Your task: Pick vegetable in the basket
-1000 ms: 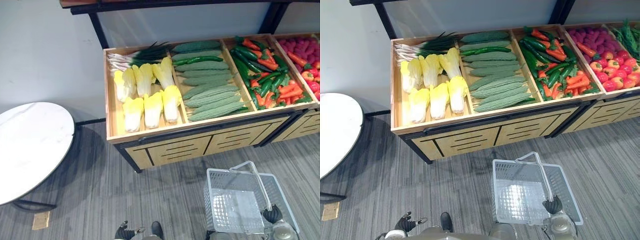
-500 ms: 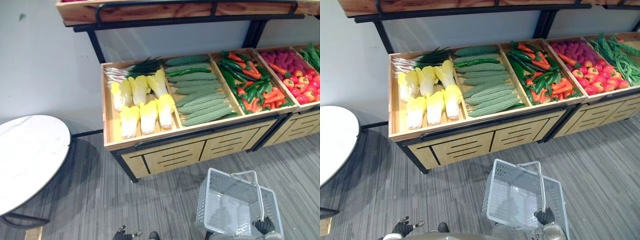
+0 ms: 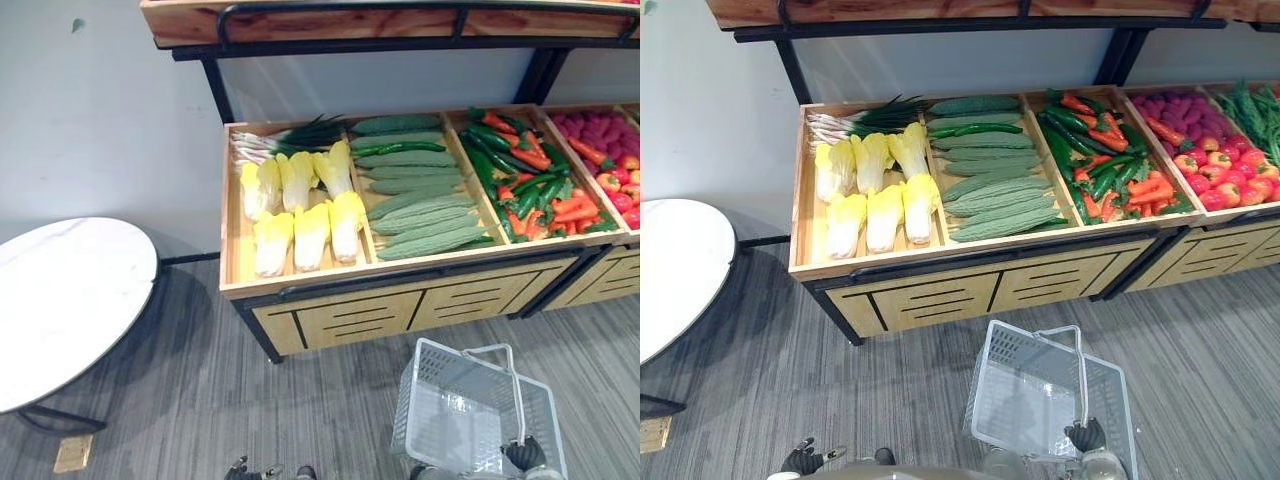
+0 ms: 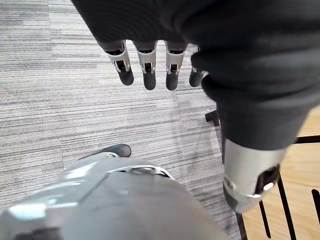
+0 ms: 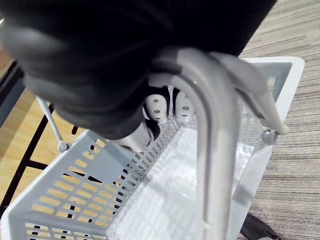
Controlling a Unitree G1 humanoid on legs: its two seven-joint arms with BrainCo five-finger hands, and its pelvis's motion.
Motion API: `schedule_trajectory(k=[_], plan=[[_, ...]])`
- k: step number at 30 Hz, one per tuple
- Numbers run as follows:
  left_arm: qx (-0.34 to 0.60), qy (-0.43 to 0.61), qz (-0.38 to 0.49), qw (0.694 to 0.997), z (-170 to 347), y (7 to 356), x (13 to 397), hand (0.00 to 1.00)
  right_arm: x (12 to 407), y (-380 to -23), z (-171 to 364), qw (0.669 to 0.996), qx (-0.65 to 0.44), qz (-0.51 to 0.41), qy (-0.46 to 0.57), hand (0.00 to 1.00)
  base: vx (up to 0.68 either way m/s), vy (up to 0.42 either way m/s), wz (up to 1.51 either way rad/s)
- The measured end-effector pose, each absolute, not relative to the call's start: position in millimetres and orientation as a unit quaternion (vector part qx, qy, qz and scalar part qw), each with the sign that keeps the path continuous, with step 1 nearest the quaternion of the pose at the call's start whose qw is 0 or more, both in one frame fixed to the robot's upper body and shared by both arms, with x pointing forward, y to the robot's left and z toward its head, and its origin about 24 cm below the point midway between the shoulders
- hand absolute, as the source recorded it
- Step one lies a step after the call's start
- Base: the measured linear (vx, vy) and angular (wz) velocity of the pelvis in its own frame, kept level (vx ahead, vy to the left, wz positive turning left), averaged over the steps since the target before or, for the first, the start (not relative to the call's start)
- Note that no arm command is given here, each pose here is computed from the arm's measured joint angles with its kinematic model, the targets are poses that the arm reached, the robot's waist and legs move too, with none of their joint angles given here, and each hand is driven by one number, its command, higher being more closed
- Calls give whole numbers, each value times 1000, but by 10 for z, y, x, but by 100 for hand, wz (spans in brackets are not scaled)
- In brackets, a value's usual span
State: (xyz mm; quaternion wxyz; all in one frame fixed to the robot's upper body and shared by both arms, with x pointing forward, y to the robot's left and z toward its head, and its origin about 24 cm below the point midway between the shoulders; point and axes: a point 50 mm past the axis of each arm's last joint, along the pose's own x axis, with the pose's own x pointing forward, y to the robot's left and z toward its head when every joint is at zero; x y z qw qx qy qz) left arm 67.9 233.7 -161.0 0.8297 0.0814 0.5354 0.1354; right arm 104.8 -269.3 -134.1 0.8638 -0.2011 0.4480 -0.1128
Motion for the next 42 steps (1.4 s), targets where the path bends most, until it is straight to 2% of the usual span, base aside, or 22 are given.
schedule_trajectory(k=[8,15,20,26,31,34,36,37,42], plan=[[70,506,129,850,-1577,2234,859,0,995,-2816,-1314,858,-203,-138,452,100,69,-119,-3],[68,516,126,845,-1605,2173,793,0,989,-2912,-1279,853,-206,-167,450,100,73,101,-61],[102,504,120,849,-1556,2305,919,0,879,-2934,-1299,845,-189,-198,459,100,122,263,-40],[111,504,133,846,-1553,2351,903,0,1045,-2863,-1322,850,-184,-184,459,100,79,174,-81],[115,479,159,855,-1483,2448,1052,0,1016,-2845,-1342,847,-186,-180,464,100,-25,34,-30],[120,407,207,882,-1294,2525,1320,0,1001,-2833,-1349,847,-185,-181,465,100,-66,-47,-4],[123,319,250,906,-1054,2526,1563,0,1008,-2827,-1346,848,-190,-182,460,100,-103,-76,20],[119,221,283,926,-766,2458,1802,0,958,-2828,-1354,846,-190,-190,461,100,-92,-64,36],[123,51,329,935,-156,2252,1968,0,884,-2808,-1367,843,-194,-200,460,100,-60,-33,23]])
